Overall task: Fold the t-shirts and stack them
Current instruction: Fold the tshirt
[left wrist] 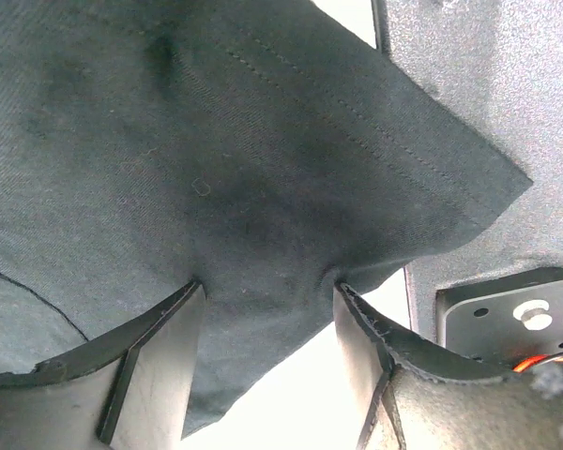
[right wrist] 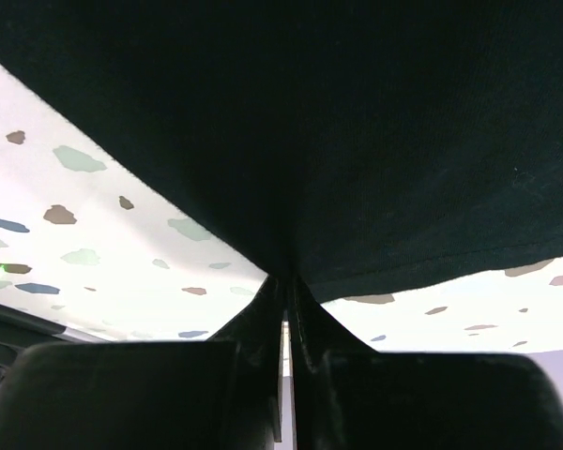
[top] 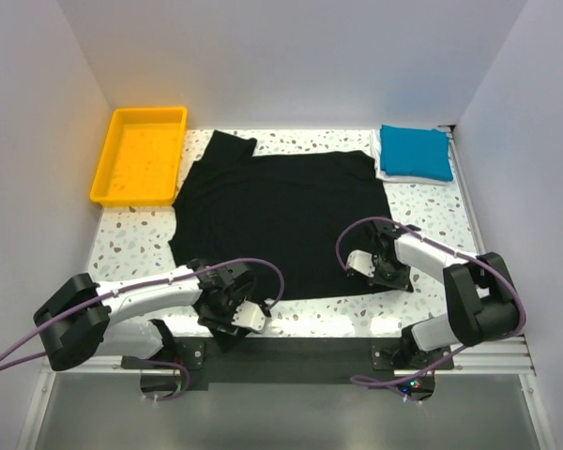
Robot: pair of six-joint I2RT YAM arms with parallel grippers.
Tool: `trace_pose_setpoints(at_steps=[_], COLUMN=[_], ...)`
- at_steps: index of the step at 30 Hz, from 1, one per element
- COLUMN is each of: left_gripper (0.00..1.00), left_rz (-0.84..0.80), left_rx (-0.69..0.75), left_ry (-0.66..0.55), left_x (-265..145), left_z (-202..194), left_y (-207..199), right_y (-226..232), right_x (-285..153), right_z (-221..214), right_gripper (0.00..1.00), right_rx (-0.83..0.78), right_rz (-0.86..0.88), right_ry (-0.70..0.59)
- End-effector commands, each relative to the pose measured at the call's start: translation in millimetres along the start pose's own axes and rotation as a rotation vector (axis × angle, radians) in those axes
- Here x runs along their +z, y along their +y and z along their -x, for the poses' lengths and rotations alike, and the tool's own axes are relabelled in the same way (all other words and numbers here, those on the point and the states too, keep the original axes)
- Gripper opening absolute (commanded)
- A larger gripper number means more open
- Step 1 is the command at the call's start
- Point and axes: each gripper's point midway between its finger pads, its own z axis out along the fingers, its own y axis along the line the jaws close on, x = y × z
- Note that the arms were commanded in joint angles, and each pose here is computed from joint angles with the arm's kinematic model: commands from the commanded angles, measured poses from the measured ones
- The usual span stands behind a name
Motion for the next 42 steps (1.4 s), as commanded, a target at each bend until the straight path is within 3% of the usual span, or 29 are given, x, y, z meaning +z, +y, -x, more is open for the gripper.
trace_pose_setpoints(at_steps=[1,6,9,16,21,26,28,29,31,42], left_gripper=[0.63,0.67,0.79,0.77,0.59,0.3,0.24,0.12,0.03,0.0], left_rz=[0.0,-0.026,-0.031,0.002,0.058,0.085,0.108,0.113,0.149,0.24], left_rx=[0.046,0.066,0.082,0.11,0.115,0.069,0.051,0.041,0.027,-0.157], left_ry=[0.01,-0.026,-0.03,-0.004,0.015,-0.026,-0.057,-0.058,-0.087,-0.216], left_x=[8,-5,-6,16,32,28,22,19,7,-75], left_z=[-3,7,7,0,-9,-7,-4,-5,-2,1], left_y=[-2,-5,-5,-3,2,-2,-2,-2,5,35], right_y=[-1,-4,-6,-9,-7,-6,-3,-3,0,-1], right_x=[22,17,15,12,10,6,4,2,0,-47], right_z=[15,21,22,24,24,24,23,23,22,13], right_gripper=[0.0,0.0,0.0,0.0,0.0,0.0,0.0,0.0,0.0,0.0], right_rx=[0.033,0.049,0.051,0.063,0.066,0.065,0.057,0.056,0.054,0.077], right_rz=[0.009,0.026,0.023,0.022,0.029,0.032,0.04,0.039,0.049,0.022], right_ry=[-0.061,-0.078,-0.076,-0.079,-0.081,-0.093,-0.092,-0.098,-0.101,-0.189])
